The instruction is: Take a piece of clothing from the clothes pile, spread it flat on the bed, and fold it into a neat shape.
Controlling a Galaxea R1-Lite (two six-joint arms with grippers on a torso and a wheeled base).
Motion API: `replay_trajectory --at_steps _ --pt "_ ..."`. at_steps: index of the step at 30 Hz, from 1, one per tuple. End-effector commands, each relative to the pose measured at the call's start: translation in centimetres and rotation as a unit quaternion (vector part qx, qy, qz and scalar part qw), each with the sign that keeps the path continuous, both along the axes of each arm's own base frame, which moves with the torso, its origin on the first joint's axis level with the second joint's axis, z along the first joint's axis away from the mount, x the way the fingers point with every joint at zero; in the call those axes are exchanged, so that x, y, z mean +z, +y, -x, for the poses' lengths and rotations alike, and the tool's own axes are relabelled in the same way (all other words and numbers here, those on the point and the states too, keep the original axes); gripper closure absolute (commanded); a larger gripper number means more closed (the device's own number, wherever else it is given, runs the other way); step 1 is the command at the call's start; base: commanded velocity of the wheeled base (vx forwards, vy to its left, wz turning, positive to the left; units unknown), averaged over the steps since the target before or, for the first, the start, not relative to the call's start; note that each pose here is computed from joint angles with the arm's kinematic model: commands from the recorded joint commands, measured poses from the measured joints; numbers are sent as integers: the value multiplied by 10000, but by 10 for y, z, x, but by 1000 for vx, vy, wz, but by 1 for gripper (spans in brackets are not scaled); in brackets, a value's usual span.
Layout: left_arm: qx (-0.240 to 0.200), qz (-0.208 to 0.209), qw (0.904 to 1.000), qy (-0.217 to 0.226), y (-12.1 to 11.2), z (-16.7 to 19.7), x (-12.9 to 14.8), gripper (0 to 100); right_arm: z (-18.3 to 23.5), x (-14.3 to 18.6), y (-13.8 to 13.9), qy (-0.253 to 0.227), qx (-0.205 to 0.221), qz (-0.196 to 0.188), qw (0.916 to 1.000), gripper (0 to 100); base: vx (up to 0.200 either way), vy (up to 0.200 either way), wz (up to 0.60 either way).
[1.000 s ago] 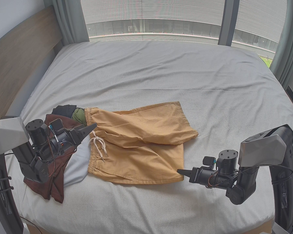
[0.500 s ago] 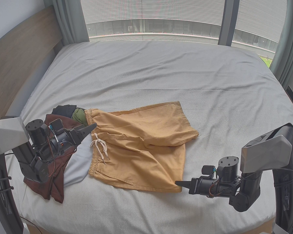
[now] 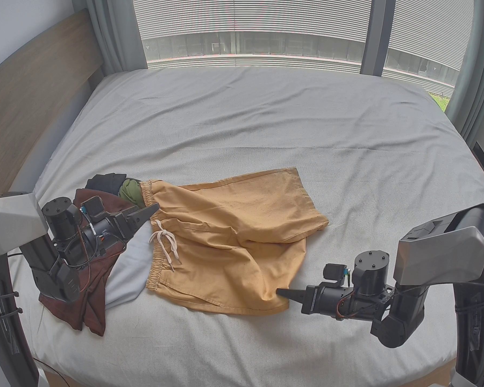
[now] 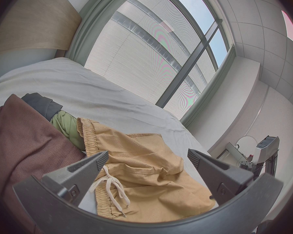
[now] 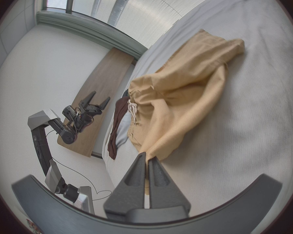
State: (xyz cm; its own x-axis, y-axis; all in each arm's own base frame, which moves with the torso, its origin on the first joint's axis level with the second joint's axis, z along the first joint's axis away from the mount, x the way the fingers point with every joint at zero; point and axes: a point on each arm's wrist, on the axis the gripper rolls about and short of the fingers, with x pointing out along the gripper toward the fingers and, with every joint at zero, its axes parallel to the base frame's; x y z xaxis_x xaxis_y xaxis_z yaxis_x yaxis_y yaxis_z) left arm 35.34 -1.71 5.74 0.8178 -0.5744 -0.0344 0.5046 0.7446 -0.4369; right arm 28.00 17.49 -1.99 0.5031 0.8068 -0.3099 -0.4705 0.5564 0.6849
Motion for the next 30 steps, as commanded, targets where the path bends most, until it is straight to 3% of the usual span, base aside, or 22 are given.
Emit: replay_trajectory --at_steps 1,18,30 --pt "7 2 10000 8 1 0 -1 0 -21 8 14 -415 22 -256 9988 100 0 0 0" --pt "-6 46 10000 46 0 -1 -2 0 -67 -9 54 -985 181 -621 9930 100 0 0 0" --pt "12 135 9999 77 1 -2 -1 0 -80 -22 77 -976 312 -666 9925 100 0 0 0"
